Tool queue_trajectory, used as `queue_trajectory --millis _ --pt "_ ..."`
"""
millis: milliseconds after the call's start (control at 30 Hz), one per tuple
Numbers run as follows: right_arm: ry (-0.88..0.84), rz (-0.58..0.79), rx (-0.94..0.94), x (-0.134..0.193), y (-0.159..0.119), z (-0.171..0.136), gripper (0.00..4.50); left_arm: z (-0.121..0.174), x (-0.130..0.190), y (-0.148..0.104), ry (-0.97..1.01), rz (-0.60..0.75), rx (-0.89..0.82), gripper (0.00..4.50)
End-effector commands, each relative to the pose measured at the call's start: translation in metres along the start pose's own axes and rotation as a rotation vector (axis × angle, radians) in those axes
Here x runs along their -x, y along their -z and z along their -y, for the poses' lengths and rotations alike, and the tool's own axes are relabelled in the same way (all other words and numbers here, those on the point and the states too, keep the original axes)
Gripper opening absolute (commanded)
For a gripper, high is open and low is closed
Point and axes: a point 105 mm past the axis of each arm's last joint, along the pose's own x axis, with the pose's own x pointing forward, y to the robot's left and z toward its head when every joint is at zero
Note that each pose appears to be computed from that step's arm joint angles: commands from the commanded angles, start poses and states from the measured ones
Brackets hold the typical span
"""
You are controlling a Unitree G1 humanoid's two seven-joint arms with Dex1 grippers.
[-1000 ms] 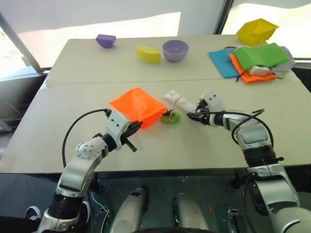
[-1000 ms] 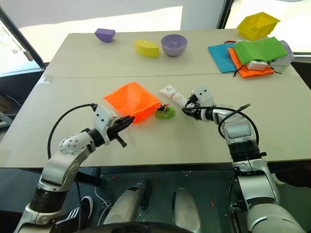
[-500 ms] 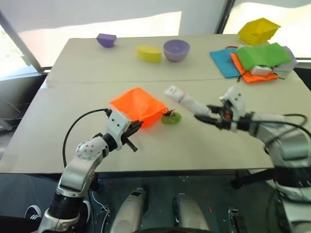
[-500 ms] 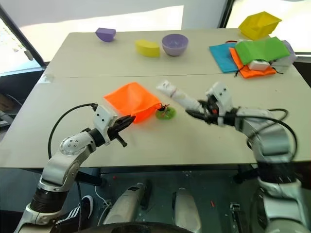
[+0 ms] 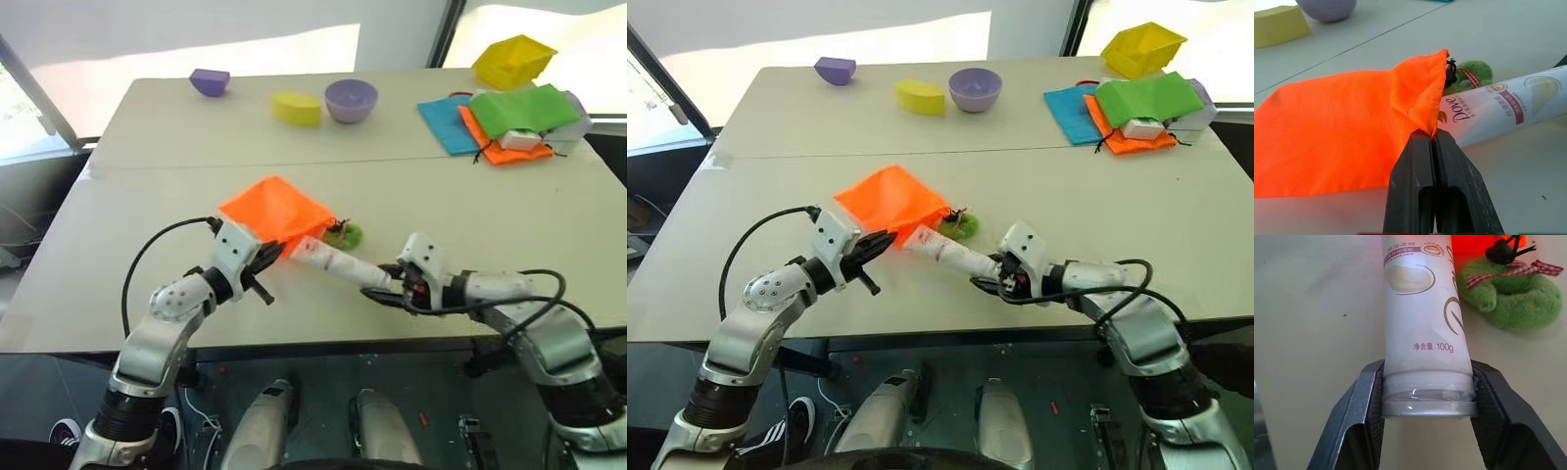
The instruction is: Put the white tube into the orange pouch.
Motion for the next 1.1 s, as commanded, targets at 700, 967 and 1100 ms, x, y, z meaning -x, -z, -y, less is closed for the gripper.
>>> queue_trajectory --millis 700,967,1100 --pt "-0.112 0.018 0.089 0.005 -0.015 -0.008 1.81 0.003 0.004 -0.013 -0.01 0.041 -0.031 0.0" --pt "-0.035 0.117 -0.009 0.006 -0.033 0.012 1.81 0.005 0.005 -0.012 0.016 0.03 -0.026 0.0" --pt "-0.014 0.16 -0.061 -0.01 -0.041 0.008 1.81 0.008 0.005 -0.013 0.035 0.027 -0.023 0.0"
